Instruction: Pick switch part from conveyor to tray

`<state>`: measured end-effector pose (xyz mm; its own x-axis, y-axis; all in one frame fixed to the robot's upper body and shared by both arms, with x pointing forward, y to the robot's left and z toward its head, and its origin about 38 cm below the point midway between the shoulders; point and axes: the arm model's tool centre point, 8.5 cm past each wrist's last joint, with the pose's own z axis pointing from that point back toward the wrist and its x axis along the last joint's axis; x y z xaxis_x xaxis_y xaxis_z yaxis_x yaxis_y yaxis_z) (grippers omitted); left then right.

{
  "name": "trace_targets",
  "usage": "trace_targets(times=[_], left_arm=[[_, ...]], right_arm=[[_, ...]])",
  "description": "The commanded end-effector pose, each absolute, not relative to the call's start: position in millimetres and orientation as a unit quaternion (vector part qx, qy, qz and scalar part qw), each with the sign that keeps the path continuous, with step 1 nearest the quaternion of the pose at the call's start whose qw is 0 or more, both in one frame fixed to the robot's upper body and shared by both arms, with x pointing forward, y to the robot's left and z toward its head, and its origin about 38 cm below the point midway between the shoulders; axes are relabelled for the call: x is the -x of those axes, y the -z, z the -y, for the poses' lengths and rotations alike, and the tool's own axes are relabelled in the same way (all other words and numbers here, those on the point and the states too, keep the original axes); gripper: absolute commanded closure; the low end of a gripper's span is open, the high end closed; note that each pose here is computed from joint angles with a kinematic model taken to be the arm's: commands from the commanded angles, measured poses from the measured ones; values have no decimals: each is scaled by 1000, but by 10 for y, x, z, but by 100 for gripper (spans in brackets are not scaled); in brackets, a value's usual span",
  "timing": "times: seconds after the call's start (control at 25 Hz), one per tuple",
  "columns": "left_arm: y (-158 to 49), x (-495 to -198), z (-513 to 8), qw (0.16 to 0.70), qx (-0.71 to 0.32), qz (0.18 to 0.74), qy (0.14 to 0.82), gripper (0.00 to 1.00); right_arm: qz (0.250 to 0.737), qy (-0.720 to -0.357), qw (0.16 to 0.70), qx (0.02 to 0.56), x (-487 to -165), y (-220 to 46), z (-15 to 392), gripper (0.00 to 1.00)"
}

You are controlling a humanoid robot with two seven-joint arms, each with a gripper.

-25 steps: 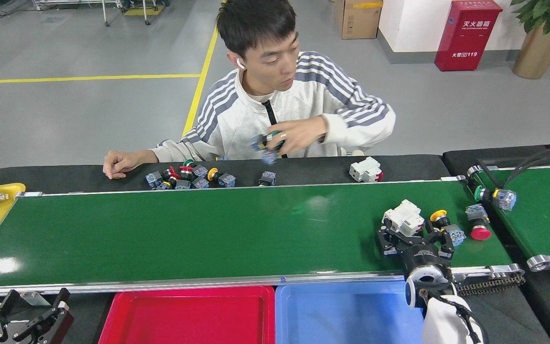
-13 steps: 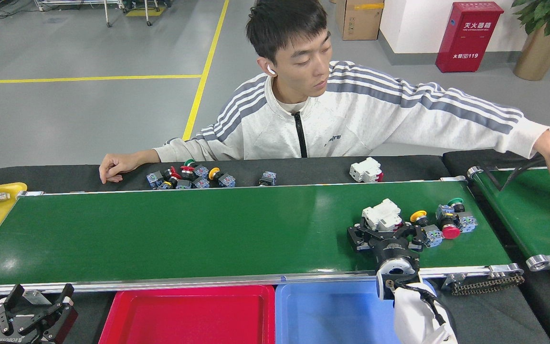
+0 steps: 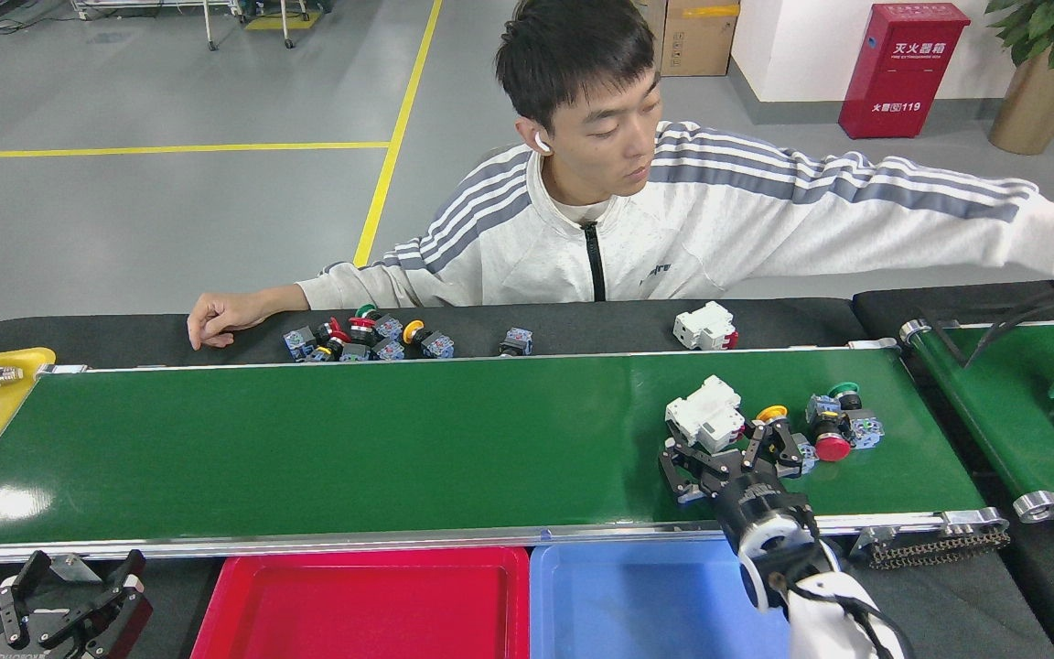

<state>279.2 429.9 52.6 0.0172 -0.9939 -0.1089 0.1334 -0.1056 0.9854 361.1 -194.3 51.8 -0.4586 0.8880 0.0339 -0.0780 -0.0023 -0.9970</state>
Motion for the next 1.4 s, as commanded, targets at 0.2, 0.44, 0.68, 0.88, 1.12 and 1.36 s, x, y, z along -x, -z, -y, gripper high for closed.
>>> trace_targets(times=[0.2,0.44,0.68,0.88,1.12,1.36], left_arm=[[-618,-2748,-4427,512,-516,426,539,0],[-658,-2760,-4422,511,-517,432,534,0],[-658,-2760,-4421,510,-517,432,535,0],[-699,-2825,-4385,502,-518,438,536,0],[-707,-2861,-4382,501,-520,439,536,0],[-707,-2890,-4346,498,-518,441,537,0]], right_arm=[[671,-625,326,229,-2775,-369,1867,0],[586,-561,450,373,-3052,-355,2197,0],[475,-459,565,495,-3131,-342,2538,0],[486,-475,545,492,-3464,-554,2303,0],[472,-504,560,458,-3799,-506,1510,0],[477,-512,561,442,-4060,-522,1234,0]])
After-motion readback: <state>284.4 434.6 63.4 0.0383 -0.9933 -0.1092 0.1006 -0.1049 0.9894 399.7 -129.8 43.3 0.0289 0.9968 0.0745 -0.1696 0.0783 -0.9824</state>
